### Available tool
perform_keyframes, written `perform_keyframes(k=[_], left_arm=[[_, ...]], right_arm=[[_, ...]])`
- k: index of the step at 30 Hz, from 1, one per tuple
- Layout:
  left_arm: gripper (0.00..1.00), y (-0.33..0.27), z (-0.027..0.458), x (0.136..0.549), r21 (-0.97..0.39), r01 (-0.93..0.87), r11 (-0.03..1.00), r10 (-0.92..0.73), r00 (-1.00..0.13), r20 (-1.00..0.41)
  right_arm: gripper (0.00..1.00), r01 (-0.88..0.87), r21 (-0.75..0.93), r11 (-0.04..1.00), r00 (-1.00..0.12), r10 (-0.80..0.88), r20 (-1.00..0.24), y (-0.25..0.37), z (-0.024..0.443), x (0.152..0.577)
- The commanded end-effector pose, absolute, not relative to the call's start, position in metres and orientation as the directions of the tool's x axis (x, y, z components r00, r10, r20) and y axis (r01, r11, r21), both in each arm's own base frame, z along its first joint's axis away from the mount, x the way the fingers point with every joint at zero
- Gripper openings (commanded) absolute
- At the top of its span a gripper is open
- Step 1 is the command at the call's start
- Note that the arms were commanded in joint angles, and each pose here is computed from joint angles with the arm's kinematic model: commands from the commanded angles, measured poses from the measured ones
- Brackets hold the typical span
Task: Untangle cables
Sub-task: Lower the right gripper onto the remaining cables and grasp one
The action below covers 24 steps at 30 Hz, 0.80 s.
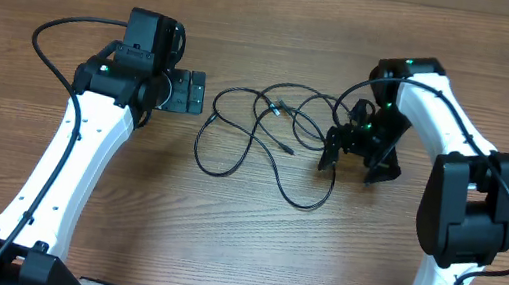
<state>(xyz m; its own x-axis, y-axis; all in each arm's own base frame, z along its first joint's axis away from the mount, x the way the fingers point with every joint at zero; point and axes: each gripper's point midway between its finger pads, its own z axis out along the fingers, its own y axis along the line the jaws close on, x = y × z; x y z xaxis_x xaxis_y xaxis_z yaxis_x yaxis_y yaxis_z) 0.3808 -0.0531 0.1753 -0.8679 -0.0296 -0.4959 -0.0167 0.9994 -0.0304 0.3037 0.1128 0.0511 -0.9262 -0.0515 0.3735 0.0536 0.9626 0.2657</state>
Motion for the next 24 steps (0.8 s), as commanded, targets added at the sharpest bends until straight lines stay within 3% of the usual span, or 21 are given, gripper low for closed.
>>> perform_keyframes(k=[1, 4, 10, 15, 18, 19, 24], left_arm=[[1.00, -0.049, 0.184, 0.383, -0.012, -0.009, 1.000, -0.014, -0.854, -0.520], [1.00, -0.049, 0.184, 0.383, -0.012, -0.009, 1.000, -0.014, -0.854, -0.520], [1.00, -0.049, 0.184, 0.383, -0.012, -0.009, 1.000, -0.014, -0.854, -0.520], [1.00, -0.049, 0.184, 0.383, -0.013, -0.009, 1.000, -0.014, -0.854, -0.520], [1.00, -0.049, 0.184, 0.383, -0.013, -0.009, 1.000, -0.014, -0.854, -0.520], [1.00, -0.049, 0.184, 0.383, -0.012, -0.009, 1.000, -0.014, -0.854, -0.520], [1.00, -0.049, 0.184, 0.383, -0.013, -0.009, 1.000, -0.014, -0.854, -0.520]], right_arm=[[0.96, 0.065, 0.246, 0.967, -0.924, -0.034, 0.380, 0.125, 0.042, 0.297], [0.96, 0.048, 0.240, 0.970, -0.928, -0.046, 0.370, 0.138, 0.030, 0.292], [0.85, 0.087, 0.230, 0.969, -0.943, 0.006, 0.331, 0.150, 0.011, 0.296], [0.50, 0.092, 0.230, 0.969, -0.945, 0.012, 0.328, 0.149, 0.004, 0.295], [0.11, 0.090, 0.235, 0.968, -0.948, 0.011, 0.317, 0.150, 0.003, 0.297], [0.04, 0.089, 0.235, 0.968, -0.949, 0.011, 0.315, 0.150, 0.003, 0.298], [0.04, 0.093, 0.218, 0.972, -0.954, 0.024, 0.297, 0.143, 0.012, 0.308]])
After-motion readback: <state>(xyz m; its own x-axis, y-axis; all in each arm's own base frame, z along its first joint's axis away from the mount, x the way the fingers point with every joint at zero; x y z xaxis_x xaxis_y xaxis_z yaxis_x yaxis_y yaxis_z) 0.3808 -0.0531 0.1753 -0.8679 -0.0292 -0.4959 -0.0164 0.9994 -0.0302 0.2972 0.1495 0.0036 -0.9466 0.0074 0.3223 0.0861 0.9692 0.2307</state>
